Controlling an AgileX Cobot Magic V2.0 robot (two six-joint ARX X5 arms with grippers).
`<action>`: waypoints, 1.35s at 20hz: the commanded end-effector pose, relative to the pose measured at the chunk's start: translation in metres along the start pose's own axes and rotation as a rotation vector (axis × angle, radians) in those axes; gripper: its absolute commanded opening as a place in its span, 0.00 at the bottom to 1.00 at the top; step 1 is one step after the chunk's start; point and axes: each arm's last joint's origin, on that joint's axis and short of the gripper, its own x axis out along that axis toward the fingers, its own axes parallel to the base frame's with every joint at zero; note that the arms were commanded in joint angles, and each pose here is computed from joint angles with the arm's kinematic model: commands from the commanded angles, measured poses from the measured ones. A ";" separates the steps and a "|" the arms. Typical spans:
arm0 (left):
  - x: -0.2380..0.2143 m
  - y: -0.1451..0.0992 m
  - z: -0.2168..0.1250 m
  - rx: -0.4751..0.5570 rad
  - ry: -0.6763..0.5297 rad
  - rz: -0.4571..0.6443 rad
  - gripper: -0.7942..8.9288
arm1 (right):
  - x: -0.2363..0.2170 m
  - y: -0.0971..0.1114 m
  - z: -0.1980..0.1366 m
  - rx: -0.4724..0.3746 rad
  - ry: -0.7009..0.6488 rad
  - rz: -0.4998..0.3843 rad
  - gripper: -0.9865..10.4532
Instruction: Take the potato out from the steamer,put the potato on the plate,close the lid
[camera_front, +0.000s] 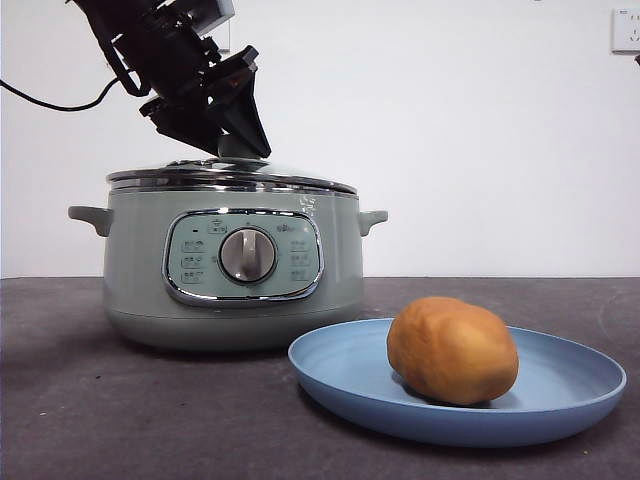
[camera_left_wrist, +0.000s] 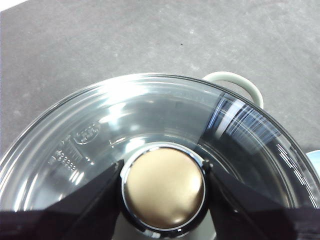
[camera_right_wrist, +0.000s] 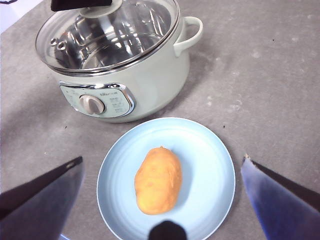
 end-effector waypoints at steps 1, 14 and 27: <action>0.005 -0.001 0.003 0.024 -0.029 -0.008 0.07 | -0.001 0.000 0.002 0.008 -0.010 -0.001 0.64; 0.004 -0.003 -0.006 -0.008 0.061 -0.026 0.67 | 0.000 0.000 0.002 0.007 -0.008 -0.002 0.64; -0.134 -0.040 0.003 -0.037 0.024 0.005 0.66 | 0.000 0.001 -0.001 0.004 0.025 0.027 0.63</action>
